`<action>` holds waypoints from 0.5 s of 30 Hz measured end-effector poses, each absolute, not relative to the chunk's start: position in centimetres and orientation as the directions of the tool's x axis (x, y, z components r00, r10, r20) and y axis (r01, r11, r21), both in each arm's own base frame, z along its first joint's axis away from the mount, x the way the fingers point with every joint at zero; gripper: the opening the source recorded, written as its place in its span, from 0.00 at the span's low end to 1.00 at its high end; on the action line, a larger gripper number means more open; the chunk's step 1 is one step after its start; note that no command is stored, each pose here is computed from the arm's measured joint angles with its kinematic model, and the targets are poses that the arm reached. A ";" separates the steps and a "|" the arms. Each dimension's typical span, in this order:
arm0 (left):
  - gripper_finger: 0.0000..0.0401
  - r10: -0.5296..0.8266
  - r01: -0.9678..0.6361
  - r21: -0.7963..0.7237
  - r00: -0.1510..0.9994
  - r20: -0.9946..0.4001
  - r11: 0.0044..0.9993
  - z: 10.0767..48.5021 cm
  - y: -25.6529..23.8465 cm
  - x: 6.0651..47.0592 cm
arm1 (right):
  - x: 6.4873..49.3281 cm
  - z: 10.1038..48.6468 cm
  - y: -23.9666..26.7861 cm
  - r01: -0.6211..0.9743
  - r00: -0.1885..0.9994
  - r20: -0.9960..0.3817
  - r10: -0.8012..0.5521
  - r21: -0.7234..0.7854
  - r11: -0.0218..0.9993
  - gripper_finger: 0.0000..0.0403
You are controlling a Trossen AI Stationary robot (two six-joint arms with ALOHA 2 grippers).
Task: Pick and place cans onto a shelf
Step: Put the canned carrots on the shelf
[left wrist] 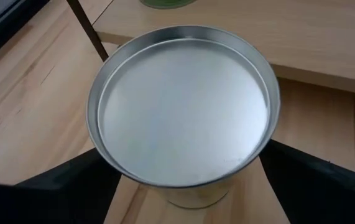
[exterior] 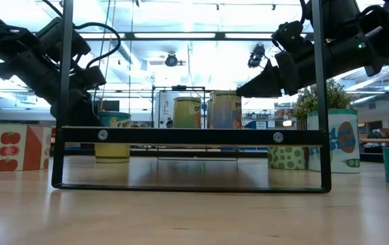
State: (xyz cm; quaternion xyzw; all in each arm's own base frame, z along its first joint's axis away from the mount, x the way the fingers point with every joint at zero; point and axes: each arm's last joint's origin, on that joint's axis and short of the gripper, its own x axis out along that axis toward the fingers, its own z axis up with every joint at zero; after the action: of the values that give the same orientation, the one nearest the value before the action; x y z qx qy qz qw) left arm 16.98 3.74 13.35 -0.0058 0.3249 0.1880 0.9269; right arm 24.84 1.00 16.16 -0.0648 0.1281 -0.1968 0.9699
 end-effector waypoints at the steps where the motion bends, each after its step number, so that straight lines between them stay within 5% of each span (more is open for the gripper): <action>1: 0.92 0.345 -0.349 0.117 0.718 -0.605 0.930 13.3 3.7 17.0 | 24.8 16.2 1.0 0.365 0.890 -0.223 -0.398 -0.176 0.914 0.93; 15: 0.77 0.329 -0.362 0.060 0.751 -0.573 0.930 13.7 3.7 17.3 | 24.8 16.1 1.0 0.365 0.889 -0.226 -0.398 -0.177 0.914 0.93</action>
State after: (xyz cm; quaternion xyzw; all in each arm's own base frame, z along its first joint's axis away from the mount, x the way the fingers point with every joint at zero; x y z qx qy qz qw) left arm 17.25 3.72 13.67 -0.0272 0.3009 0.1847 0.9352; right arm 24.83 1.00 16.13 -0.0650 0.1295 -0.1967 0.9697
